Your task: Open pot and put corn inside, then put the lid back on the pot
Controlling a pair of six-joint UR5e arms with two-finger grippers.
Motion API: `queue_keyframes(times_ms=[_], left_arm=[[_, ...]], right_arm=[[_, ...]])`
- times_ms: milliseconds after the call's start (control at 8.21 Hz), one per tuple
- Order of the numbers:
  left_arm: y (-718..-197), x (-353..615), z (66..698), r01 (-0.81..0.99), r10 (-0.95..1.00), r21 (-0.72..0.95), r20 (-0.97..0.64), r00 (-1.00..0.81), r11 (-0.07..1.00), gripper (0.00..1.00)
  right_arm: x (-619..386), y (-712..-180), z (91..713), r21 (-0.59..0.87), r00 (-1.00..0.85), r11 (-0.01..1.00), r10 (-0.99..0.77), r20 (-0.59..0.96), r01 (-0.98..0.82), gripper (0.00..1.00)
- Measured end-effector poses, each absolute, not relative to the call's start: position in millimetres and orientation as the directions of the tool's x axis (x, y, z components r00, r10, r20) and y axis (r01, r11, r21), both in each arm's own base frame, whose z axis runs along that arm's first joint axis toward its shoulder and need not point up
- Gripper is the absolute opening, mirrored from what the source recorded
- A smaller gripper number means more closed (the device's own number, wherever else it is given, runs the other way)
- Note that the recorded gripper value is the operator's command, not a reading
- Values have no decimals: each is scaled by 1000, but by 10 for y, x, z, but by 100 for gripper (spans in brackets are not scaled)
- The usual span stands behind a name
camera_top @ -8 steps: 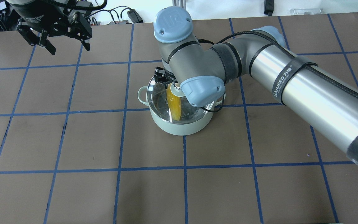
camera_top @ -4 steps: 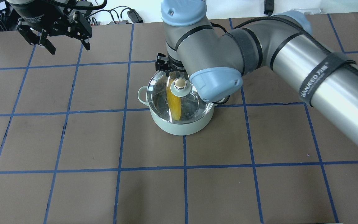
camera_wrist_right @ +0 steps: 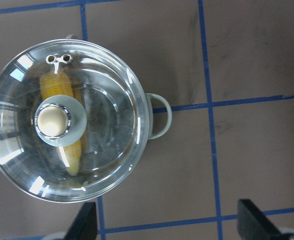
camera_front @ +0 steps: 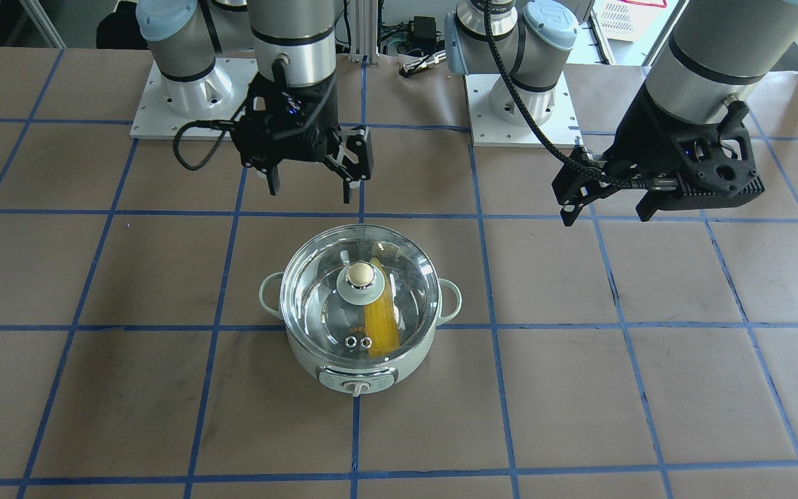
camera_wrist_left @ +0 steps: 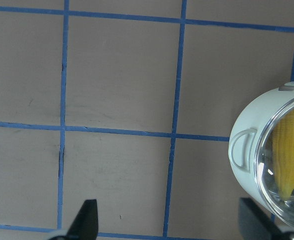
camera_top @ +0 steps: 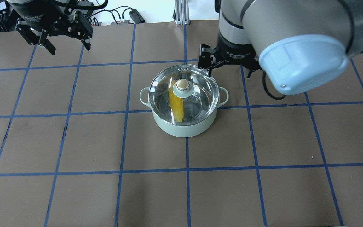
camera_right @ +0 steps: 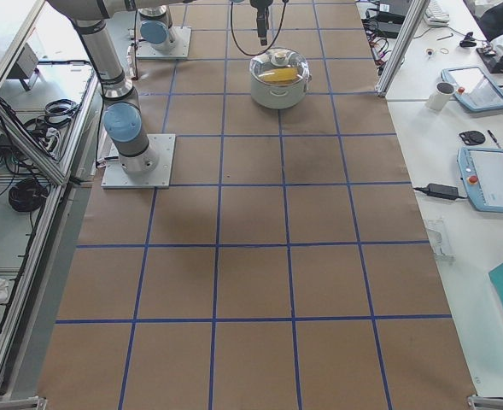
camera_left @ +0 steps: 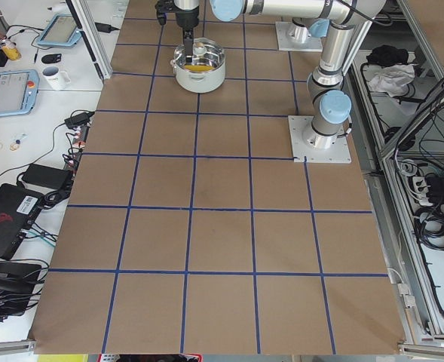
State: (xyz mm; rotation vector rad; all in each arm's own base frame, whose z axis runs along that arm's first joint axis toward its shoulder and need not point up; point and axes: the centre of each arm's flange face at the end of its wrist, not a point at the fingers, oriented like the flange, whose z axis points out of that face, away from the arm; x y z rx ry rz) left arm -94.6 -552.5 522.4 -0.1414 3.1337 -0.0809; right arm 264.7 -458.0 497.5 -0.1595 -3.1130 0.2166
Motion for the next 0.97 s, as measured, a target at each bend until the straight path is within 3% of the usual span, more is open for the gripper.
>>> queue_keyframes(times_ms=[487, 975], left_arm=[[-5532, -947, 5220, -89, -89, -53, 0, -996, 995, 100], [-5533, -948, 5213, -90, -90, -51, 2, -996, 995, 100]], right_arm=[[1297, -4797, 5314, -120, -998, 992, 33, 53, 26, 100], [1138, -4766, 5333, -95, -998, 995, 11, 54, 6, 100]])
